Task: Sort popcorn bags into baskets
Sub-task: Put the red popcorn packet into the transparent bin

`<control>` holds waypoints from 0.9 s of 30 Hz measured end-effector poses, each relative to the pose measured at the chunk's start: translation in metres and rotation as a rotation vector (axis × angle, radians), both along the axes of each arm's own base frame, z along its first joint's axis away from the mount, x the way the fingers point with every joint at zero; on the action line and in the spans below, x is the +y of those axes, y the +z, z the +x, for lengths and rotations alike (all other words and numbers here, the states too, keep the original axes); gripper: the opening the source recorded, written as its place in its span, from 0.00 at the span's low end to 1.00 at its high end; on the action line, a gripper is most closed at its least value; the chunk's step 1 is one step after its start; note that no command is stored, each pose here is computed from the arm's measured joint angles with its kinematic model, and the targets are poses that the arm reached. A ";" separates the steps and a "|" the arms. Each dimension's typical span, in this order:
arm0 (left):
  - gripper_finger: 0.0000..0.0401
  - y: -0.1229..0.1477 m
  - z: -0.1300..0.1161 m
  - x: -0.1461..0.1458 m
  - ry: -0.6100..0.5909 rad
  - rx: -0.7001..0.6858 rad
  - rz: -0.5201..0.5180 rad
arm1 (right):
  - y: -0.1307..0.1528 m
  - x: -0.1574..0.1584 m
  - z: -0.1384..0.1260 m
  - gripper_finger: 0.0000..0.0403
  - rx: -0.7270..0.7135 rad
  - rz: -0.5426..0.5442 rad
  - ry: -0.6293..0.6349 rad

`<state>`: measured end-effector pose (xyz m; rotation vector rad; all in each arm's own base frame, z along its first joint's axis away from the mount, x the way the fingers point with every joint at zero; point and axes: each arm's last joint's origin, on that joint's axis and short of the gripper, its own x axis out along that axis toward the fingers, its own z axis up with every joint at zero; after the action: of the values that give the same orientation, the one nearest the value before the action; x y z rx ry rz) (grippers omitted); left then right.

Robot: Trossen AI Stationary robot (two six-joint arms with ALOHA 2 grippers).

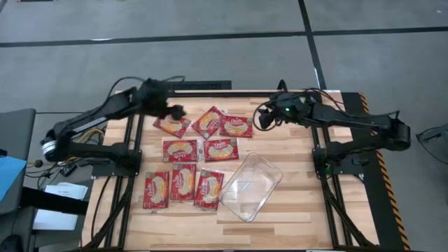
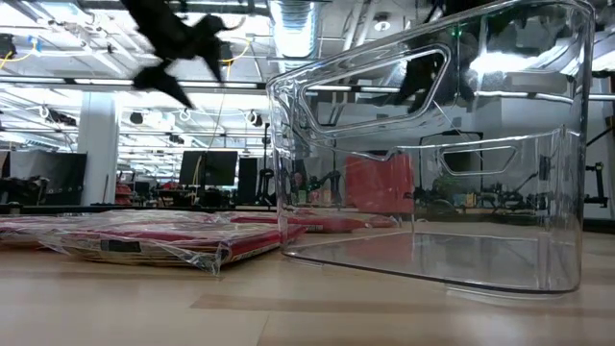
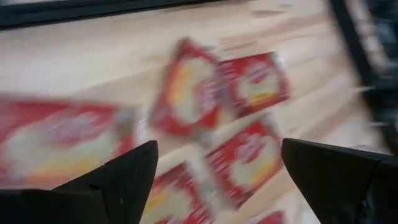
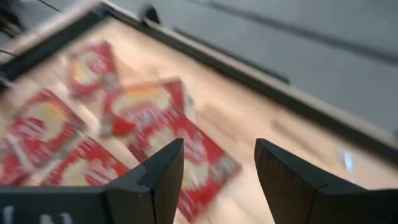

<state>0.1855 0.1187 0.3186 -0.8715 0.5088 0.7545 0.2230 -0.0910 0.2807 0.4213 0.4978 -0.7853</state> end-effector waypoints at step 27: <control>0.83 -0.178 0.153 0.043 -0.118 -0.063 -0.324 | -0.104 -0.006 0.005 0.48 0.074 0.349 -0.161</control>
<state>0.3381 0.1616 0.1410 -1.1517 0.6309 0.5417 0.2284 -0.0969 0.1769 0.7653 0.6795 -0.8740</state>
